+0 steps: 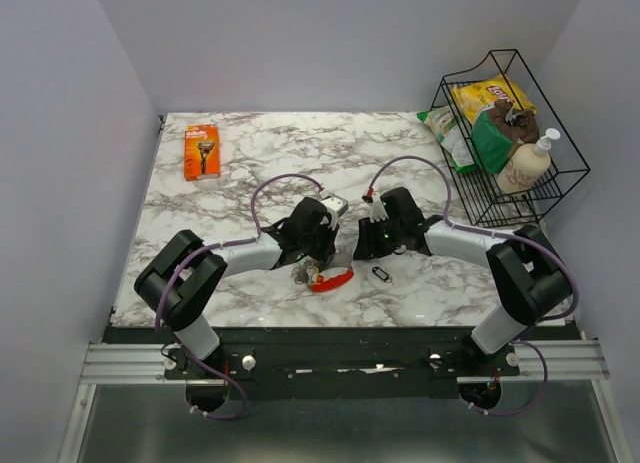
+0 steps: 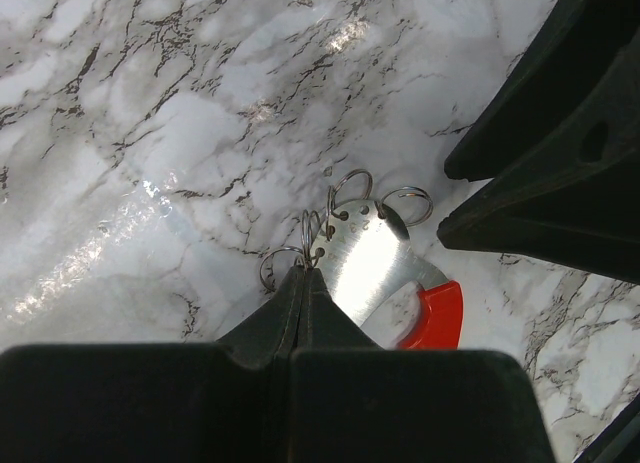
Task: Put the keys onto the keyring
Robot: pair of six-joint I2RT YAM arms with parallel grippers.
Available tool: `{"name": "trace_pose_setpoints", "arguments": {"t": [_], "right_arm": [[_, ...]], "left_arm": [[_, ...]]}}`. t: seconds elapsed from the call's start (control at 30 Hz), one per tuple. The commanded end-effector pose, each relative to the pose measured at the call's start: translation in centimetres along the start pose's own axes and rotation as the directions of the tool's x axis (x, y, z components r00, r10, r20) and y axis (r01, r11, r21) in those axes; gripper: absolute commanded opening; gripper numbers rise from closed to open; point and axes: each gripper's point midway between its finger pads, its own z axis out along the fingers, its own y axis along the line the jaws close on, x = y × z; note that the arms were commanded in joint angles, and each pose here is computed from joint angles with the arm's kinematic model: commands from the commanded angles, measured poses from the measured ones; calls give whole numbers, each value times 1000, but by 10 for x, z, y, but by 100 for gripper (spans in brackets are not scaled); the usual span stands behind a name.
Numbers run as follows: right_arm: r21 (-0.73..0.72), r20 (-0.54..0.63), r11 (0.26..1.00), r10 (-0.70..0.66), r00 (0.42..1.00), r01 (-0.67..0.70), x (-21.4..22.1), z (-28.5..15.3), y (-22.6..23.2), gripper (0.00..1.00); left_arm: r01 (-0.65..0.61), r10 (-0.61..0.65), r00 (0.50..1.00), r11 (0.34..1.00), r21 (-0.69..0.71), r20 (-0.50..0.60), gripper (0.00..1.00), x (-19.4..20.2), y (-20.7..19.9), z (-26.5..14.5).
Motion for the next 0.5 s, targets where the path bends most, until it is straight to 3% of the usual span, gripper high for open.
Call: {"name": "trace_pose_setpoints", "arguments": {"t": [0.0, 0.27, 0.47], "right_arm": [[-35, 28, 999, -6, 1000, 7, -15, 7, 9, 41], [-51, 21, 999, 0, 1000, 1, -14, 17, 8, 26], [-82, 8, 997, -1, 1000, 2, -13, 21, 11, 1]], "left_arm": [[-6, 6, 1000, 1000, -14, -25, 0, 7, 5, -1], [-8, 7, 1000, 1000, -14, -27, 0, 9, 5, -3], [-8, 7, 1000, 1000, -28, -19, 0, 7, 7, -7]]}}
